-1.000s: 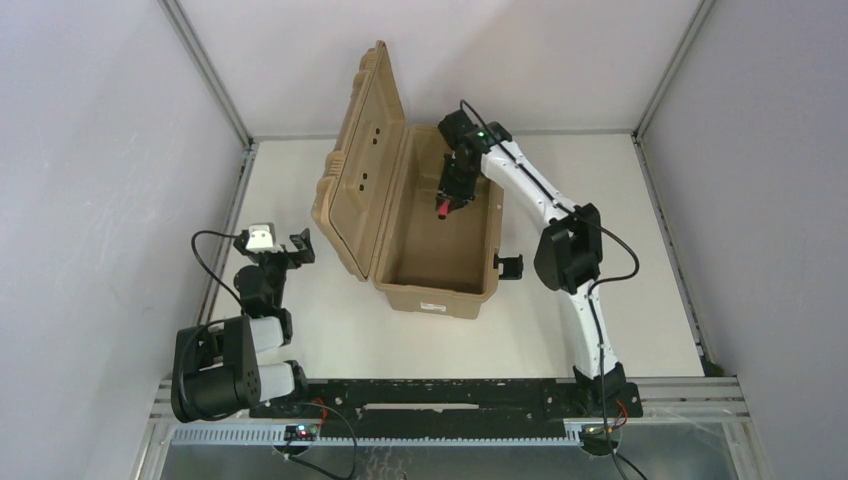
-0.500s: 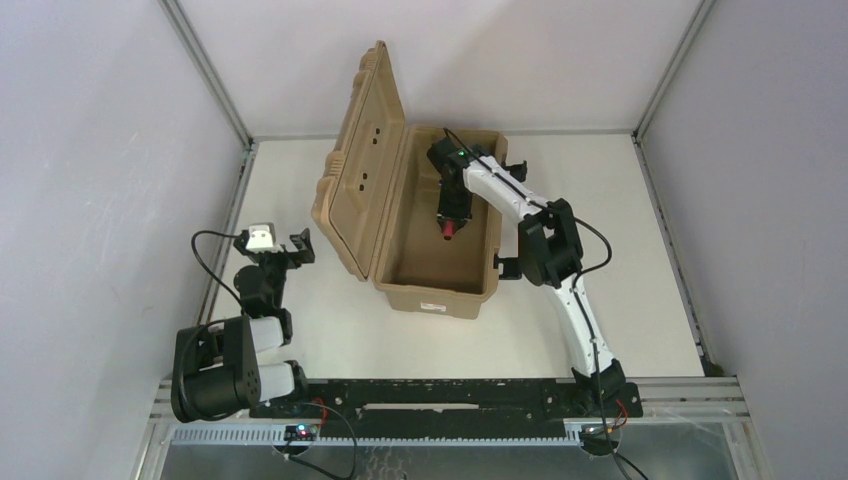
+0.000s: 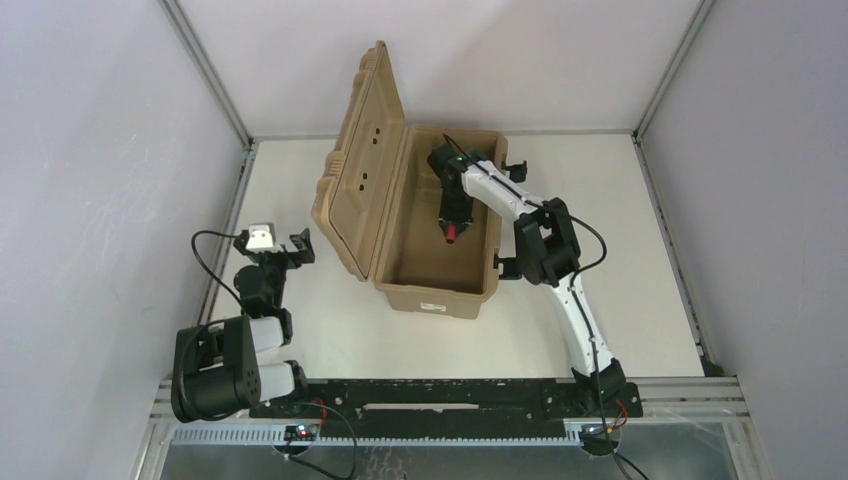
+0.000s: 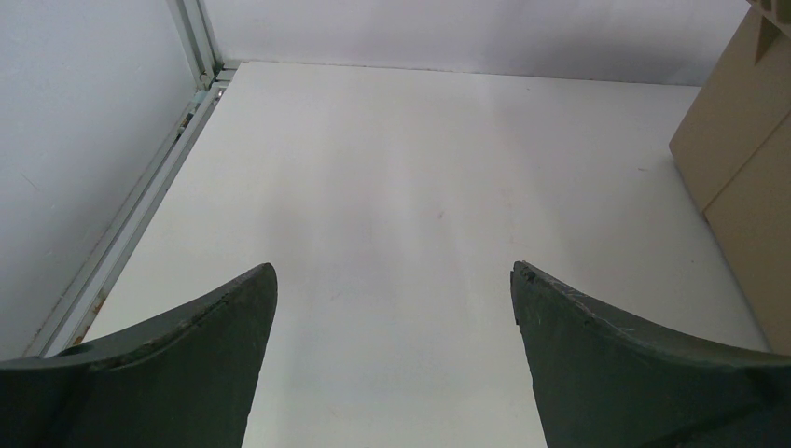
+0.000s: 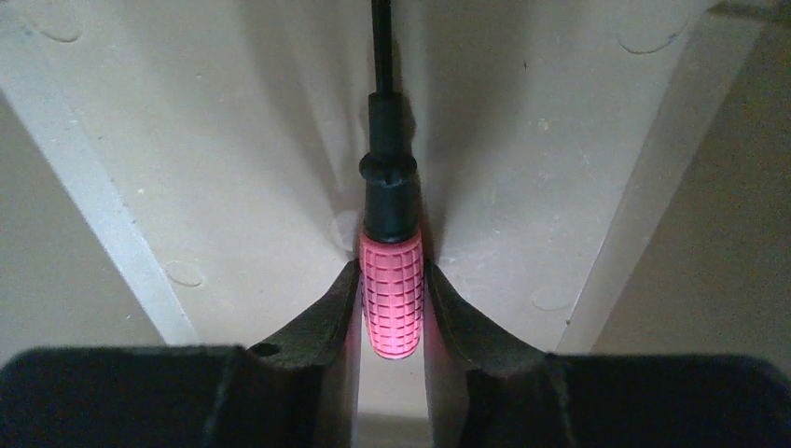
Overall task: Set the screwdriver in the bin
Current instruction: Place the screwdriver in the bin.
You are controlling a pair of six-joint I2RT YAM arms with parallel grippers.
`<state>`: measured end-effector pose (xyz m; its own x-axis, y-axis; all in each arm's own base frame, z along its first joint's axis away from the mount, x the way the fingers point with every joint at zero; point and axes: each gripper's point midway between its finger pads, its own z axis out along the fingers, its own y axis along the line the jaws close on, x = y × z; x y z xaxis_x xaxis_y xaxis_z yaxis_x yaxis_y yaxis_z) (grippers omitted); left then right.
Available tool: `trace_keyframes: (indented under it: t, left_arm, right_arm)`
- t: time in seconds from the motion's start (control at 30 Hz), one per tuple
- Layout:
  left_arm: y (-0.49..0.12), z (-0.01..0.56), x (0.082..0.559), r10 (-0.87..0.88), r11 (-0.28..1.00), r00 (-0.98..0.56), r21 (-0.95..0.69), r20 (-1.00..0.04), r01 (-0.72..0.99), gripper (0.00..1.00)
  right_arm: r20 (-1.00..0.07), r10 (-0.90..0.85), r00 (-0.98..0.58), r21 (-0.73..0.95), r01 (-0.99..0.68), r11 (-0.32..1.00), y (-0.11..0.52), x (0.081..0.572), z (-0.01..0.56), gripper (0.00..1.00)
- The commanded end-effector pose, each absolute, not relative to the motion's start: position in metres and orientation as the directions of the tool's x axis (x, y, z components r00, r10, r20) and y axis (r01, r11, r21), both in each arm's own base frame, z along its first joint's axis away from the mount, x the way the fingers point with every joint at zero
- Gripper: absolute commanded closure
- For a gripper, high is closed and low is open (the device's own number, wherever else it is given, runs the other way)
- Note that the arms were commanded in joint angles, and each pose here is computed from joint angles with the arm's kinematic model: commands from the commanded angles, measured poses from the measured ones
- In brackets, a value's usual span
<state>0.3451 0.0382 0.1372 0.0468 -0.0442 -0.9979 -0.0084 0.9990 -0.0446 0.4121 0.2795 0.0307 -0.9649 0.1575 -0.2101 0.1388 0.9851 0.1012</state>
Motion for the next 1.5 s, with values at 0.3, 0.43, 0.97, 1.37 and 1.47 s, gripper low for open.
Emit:
trace_keyframes:
  t: [0.3, 0.43, 0.97, 1.37, 1.47]
  left_arm:
    - [0.037, 0.143, 0.343, -0.047, 0.999, 0.077, -0.047, -0.996, -0.002, 0.00]
    - [0.038, 0.143, 0.343, -0.048, 0.999, 0.078, -0.048, -0.996, -0.005, 0.00]
    - [0.037, 0.143, 0.343, -0.049, 0.999, 0.076, -0.049, -0.996, -0.001, 0.00]
    - [0.037, 0.143, 0.343, -0.050, 0.999, 0.078, -0.050, -0.996, -0.002, 0.00]
    - [0.037, 0.143, 0.343, -0.048, 0.999, 0.079, -0.049, -0.996, -0.003, 0.00]
  right_arm:
    - [-0.195, 0.166, -0.967, 0.127, 0.143, 0.981, 0.280, 0.418, 0.022, 0.60]
    - [-0.219, 0.164, -0.962, 0.149, 0.133, 0.980, 0.281, 0.421, 0.037, 0.48]
    - [-0.461, 0.130, -0.878, 0.264, 0.004, 0.964, 0.293, 0.448, 0.159, 0.28]
    - [-0.705, 0.093, -0.704, 0.250, -0.124, 0.960, 0.279, 0.468, 0.265, 0.00]
    - [-0.760, 0.072, -0.646, 0.217, -0.147, 0.965, 0.265, 0.471, 0.290, 0.00]
